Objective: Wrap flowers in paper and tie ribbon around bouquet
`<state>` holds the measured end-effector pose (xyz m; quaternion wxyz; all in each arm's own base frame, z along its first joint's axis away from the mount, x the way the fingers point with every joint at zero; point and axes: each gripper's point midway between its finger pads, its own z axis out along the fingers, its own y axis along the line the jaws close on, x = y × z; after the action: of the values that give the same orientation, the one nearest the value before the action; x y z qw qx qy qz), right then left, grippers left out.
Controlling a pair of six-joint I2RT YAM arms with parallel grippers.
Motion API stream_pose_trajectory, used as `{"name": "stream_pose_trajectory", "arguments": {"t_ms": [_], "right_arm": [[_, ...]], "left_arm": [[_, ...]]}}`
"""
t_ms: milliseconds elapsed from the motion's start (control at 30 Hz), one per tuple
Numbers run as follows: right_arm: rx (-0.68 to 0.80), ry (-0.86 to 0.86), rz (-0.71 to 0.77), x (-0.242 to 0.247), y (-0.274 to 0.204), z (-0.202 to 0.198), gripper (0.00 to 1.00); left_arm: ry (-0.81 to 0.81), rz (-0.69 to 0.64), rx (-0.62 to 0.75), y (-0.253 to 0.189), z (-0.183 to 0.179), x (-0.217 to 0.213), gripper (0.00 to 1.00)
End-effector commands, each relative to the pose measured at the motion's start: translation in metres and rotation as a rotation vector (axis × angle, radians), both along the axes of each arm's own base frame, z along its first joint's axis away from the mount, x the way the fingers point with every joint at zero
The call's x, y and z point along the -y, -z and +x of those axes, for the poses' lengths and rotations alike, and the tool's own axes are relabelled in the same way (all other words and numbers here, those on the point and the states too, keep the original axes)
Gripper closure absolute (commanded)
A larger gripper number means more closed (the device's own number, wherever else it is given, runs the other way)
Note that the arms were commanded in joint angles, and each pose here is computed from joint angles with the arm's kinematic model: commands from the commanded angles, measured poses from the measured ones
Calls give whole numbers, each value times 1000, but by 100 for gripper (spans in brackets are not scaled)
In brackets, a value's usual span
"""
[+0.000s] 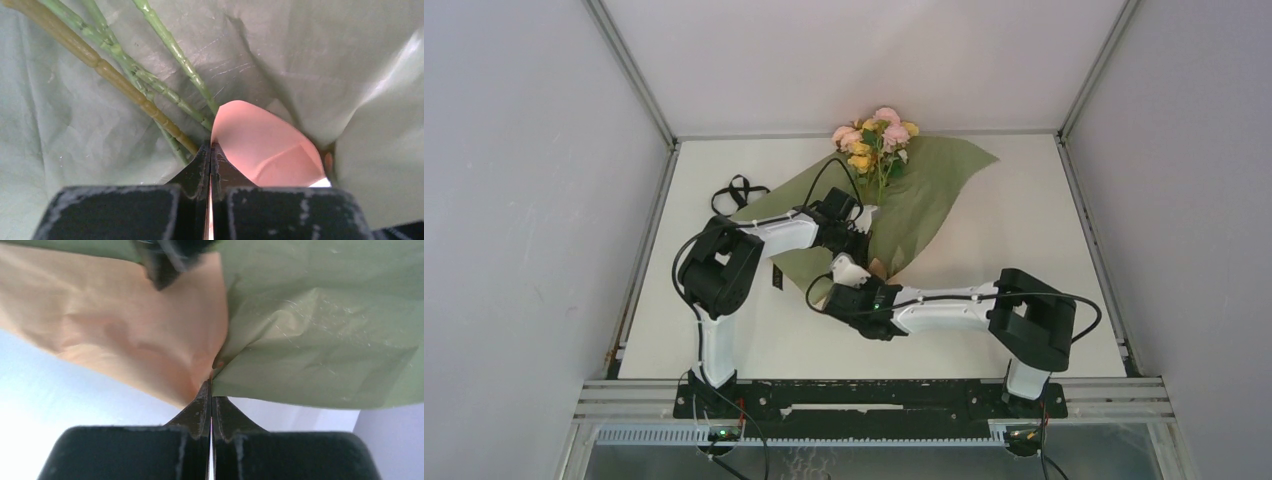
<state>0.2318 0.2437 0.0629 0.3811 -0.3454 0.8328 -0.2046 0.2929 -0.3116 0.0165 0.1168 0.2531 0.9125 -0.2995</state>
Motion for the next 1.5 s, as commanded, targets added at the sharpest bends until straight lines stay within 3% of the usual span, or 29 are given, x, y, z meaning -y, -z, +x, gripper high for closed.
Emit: {"name": "stream_pose_trajectory", "arguments": {"t_ms": [0, 133, 400, 567, 800, 967, 1100, 1300, 1467], "right_arm": [[-22, -285, -71, -52, -3, -4, 100], [-80, -425, -170, -63, 11, -11, 100], [-168, -515, -214, -76, 32, -19, 100], [-220, -505, -210, -73, 46, -22, 100], [-252, -503, -217, -70, 55, -26, 100], [-251, -505, -208, -72, 55, -26, 100], [-251, -503, -211, -72, 56, -26, 100], [-248, -500, -218, -70, 56, -25, 100], [-240, -500, -216, -71, 53, -24, 100]], "left_arm": [[3, 34, 15, 11, 7, -3, 100], [3, 29, 15, 10, 8, -5, 100], [-1, -2, 35, -6, 19, -10, 97], [-71, -31, 65, -37, 42, -35, 71], [-205, -148, 175, -113, 78, -89, 41], [-165, -299, 243, -157, 67, -93, 26], [-145, -408, 217, -166, 50, -82, 9], [-206, -368, 171, -141, 62, -81, 4], [-235, -297, 130, -110, 82, -74, 9]]}}
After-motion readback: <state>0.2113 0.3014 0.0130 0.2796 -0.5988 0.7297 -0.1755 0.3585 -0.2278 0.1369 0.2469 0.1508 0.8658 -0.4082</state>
